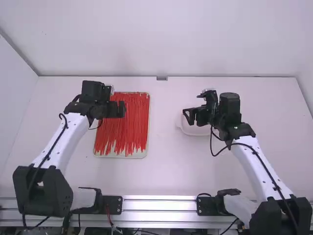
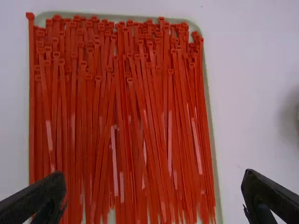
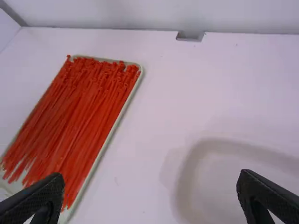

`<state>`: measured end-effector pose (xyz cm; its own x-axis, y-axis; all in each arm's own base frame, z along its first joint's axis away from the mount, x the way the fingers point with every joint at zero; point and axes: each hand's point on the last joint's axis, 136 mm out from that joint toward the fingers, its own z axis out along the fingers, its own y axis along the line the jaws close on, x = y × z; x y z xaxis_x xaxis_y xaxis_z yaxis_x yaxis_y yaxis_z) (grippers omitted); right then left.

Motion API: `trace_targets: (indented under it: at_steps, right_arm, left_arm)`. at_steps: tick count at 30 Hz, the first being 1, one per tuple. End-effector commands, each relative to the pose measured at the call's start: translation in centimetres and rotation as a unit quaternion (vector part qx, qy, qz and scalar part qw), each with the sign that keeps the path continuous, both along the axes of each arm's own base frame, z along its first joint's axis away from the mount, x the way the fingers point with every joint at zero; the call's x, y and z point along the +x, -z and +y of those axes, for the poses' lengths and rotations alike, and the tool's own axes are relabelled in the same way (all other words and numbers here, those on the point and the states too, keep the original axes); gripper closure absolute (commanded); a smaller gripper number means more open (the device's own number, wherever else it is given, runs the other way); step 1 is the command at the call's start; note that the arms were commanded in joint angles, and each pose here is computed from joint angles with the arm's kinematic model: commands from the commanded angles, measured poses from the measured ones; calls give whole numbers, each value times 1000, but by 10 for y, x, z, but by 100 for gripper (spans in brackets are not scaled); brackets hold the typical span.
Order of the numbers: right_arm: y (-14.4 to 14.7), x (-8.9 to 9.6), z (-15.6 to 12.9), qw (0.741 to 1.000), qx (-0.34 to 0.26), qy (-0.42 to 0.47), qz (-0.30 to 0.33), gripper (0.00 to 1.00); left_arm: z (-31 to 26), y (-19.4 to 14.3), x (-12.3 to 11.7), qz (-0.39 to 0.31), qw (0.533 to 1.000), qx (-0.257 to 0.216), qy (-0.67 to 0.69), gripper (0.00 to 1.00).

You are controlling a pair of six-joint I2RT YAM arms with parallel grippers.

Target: Fasten the cable tie

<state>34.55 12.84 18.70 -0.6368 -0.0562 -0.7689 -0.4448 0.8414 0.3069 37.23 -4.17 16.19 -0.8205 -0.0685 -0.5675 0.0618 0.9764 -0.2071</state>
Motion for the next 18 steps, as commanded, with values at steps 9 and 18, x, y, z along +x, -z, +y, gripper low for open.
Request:
trace_targets:
  at_steps: [9,18]
  right_arm:
    - [-19,13,33,998,24,-62,-7,2]
    - [-26,20,57,996,20,-92,-8,2]
  left_arm:
    - [-8,0,55,19,1000,-10,14,1]
    - [-17,22,92,35,999,-28,32,0]
